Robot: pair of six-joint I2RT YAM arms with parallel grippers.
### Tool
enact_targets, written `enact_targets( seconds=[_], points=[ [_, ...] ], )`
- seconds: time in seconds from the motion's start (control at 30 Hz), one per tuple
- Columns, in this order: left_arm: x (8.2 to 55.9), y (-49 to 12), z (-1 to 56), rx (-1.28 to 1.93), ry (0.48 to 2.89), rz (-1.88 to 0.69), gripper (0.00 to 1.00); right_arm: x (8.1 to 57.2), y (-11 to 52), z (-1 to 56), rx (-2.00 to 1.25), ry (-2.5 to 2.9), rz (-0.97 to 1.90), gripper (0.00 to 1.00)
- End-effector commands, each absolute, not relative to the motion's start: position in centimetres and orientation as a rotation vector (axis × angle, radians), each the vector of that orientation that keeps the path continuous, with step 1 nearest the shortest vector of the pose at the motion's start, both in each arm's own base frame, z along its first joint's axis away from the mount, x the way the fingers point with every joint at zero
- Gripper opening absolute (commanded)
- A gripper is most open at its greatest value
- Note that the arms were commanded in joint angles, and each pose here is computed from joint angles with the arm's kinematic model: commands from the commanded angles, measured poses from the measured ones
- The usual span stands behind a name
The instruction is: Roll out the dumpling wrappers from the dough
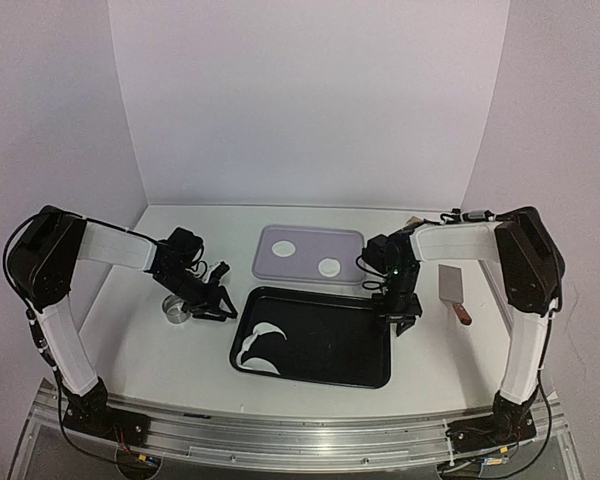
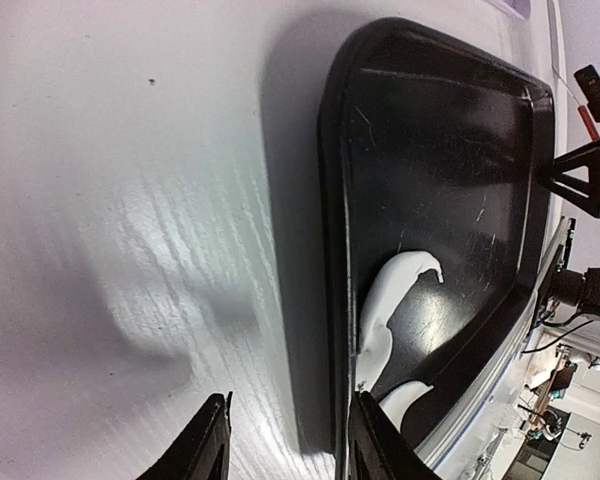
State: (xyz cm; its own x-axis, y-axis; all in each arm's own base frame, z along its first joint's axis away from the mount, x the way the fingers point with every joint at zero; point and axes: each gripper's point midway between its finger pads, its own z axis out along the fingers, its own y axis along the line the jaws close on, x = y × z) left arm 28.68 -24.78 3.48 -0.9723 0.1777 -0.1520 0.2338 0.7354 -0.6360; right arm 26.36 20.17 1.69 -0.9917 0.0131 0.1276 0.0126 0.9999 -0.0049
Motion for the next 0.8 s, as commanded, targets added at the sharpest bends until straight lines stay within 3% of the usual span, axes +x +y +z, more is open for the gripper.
enact_targets(
  seconds=[0.0,0.07,0.13,0.77],
  points=[
    [32.8,-23.1,6.4,0.284,2.727,-1.019,0.41,27.7,20.7,0.2,0.077,-3.045,0.001,0.18],
    [34.6,-21.6,7.5,0.251,2.690,-0.981,0.41,27.7,20.7,0.1,0.111,-3.041,0.004,0.05],
    [35.8,-20.5,8.6,0.242,2.654,-0.943,0.41,27.7,20.6,0.0,0.142,-3.042,0.011,0.00],
    [35.8,-19.2,8.4,0.208,2.643,-0.952,0.41,24.1,18.1,-1.0,-0.008,-2.966,0.095,0.00]
  ],
)
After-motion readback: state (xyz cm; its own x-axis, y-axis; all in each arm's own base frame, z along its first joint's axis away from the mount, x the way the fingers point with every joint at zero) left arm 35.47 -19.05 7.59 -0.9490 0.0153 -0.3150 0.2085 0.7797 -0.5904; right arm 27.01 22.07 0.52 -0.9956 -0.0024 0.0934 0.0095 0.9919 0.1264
